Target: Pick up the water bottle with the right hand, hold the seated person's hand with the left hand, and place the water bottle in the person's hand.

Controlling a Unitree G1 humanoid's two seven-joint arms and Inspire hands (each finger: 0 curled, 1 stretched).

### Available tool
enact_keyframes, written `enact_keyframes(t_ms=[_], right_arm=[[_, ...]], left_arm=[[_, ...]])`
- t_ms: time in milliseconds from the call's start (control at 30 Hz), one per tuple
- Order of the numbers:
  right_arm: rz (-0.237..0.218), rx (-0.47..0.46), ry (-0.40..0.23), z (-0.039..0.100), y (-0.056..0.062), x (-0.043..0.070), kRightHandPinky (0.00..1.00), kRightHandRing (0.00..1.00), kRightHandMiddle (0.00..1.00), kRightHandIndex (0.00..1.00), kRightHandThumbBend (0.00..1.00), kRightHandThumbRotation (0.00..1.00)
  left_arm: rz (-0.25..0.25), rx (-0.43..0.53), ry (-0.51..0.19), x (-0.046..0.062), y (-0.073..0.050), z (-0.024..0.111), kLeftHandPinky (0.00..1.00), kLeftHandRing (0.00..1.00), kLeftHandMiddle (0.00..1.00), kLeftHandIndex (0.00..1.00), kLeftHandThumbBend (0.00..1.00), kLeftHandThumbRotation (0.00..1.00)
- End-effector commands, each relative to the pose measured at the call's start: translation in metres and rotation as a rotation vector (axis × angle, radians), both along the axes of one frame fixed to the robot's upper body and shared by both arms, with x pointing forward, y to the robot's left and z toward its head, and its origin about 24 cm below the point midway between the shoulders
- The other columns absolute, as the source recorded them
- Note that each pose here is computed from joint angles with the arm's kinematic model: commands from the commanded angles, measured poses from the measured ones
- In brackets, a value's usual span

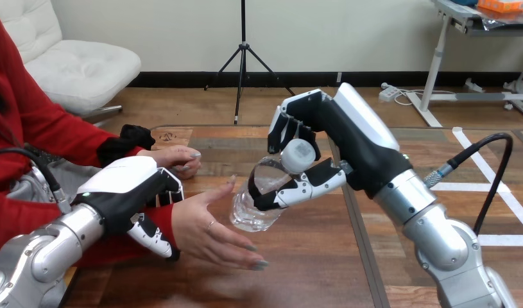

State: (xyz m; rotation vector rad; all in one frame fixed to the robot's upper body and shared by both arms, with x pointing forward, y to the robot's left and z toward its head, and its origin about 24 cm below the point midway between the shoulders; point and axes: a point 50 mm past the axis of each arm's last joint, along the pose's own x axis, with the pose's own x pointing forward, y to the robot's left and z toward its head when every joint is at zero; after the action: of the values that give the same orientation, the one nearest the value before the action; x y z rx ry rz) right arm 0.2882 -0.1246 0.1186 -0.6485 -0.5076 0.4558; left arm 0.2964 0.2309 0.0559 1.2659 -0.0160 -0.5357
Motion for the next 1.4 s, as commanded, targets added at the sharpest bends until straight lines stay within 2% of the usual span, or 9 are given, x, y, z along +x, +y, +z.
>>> enact_keyframes(t_ms=[0,200,400,700,1367], right_arm=[[0.024,0.054,-0.151,0.038,0.009,0.007,0.11,0.15,0.21,0.26,0.95,0.09],[0.031,0.067,-0.137,0.038,0.009,0.008,0.10,0.15,0.21,0.26,0.95,0.08],[0.035,0.068,-0.149,0.039,0.009,0.009,0.10,0.15,0.21,0.26,0.95,0.07],[0.039,0.083,-0.131,0.038,0.011,0.011,0.10,0.15,0.21,0.27,0.95,0.06],[0.062,0.093,-0.130,0.033,0.022,0.012,0.10,0.14,0.21,0.27,0.95,0.08]], left_arm=[[-0.090,-0.075,-0.181,0.021,-0.026,0.044,0.24,0.30,0.37,0.37,0.87,0.00],[-0.109,-0.106,-0.199,0.022,-0.028,0.044,0.23,0.29,0.36,0.36,0.88,0.00],[-0.123,-0.102,-0.210,0.023,-0.030,0.046,0.23,0.29,0.36,0.36,0.88,0.00],[-0.137,-0.097,-0.223,0.024,-0.033,0.052,0.24,0.29,0.36,0.36,0.86,0.00],[-0.155,-0.111,-0.243,0.028,-0.043,0.060,0.24,0.30,0.37,0.36,0.84,0.00]])
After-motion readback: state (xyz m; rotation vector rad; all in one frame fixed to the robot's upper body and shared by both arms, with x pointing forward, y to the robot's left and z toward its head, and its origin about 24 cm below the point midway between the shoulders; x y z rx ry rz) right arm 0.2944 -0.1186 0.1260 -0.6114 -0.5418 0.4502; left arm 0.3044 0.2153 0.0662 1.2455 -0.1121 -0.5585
